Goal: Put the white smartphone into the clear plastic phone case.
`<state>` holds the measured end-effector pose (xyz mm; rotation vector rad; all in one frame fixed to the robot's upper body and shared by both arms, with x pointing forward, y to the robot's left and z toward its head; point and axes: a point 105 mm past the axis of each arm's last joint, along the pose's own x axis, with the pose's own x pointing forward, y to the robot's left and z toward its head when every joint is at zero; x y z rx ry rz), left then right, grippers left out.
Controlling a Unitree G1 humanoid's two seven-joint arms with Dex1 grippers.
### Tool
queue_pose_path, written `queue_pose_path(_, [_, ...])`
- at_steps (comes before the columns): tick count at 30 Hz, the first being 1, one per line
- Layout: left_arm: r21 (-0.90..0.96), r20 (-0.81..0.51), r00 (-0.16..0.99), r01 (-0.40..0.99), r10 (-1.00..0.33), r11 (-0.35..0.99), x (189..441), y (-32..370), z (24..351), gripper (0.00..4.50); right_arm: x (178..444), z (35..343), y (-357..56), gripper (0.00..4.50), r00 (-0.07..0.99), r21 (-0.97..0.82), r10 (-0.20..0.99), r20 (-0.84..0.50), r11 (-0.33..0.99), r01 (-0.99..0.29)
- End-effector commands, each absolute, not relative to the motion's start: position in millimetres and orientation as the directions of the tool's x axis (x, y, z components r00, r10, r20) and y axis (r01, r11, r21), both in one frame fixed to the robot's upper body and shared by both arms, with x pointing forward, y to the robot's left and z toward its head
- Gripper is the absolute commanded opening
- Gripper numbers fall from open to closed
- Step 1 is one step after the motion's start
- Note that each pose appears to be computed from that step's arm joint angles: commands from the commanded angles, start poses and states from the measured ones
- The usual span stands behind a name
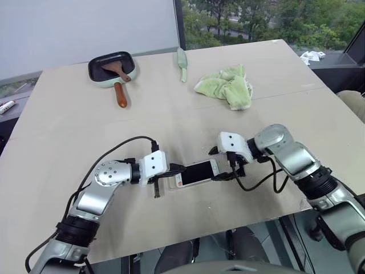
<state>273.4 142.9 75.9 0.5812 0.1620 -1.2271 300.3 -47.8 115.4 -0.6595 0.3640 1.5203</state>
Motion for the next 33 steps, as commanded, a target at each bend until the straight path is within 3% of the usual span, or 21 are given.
queue_pose_path(1, [0.248,-0.516,0.303,0.948,-0.801,0.199,263.8,146.2,46.7,0.00,296.0,140.8,-56.0,4.46,0.061,-0.201,0.831,-0.552,-0.061,-0.978])
queue_pose_path(2, [0.249,-0.516,0.303,0.948,-0.801,0.198,264.0,145.9,47.0,0.00,295.0,142.8,-60.1,4.46,0.063,-0.199,0.830,-0.554,-0.059,-0.978])
queue_pose_path(4, [0.249,-0.505,0.305,0.947,-0.808,0.202,264.1,142.9,48.6,0.00,296.8,143.1,-71.1,3.95,0.089,-0.198,0.822,-0.562,-0.029,-0.980])
queue_pose_path(6, [0.247,-0.482,0.304,0.947,-0.822,0.206,262.5,138.2,52.1,0.00,296.0,138.1,-78.8,3.14,0.093,-0.184,0.809,-0.581,-0.019,-0.983])
queue_pose_path(12, [0.255,-0.348,0.374,0.920,-0.859,0.297,268.8,135.3,85.2,0.00,290.7,124.1,-79.5,0.06,0.071,-0.164,0.787,-0.613,-0.039,-0.986])
queue_pose_path(14, [0.247,-0.306,0.416,0.903,-0.857,0.350,270.7,144.4,98.5,0.00,290.3,121.9,-75.7,0.06,0.068,-0.170,0.791,-0.608,-0.046,-0.984])
queue_pose_path(23, [0.231,-0.373,0.516,0.857,-0.771,0.461,257.6,199.6,101.6,0.00,294.6,111.1,-72.9,0.06,0.080,-0.201,0.780,-0.620,-0.060,-0.978])
queue_pose_path(33, [0.181,-0.428,0.448,0.894,-0.785,0.411,245.5,186.7,80.0,0.00,293.8,105.8,-68.3,0.06,0.071,-0.205,0.774,-0.629,-0.076,-0.976])
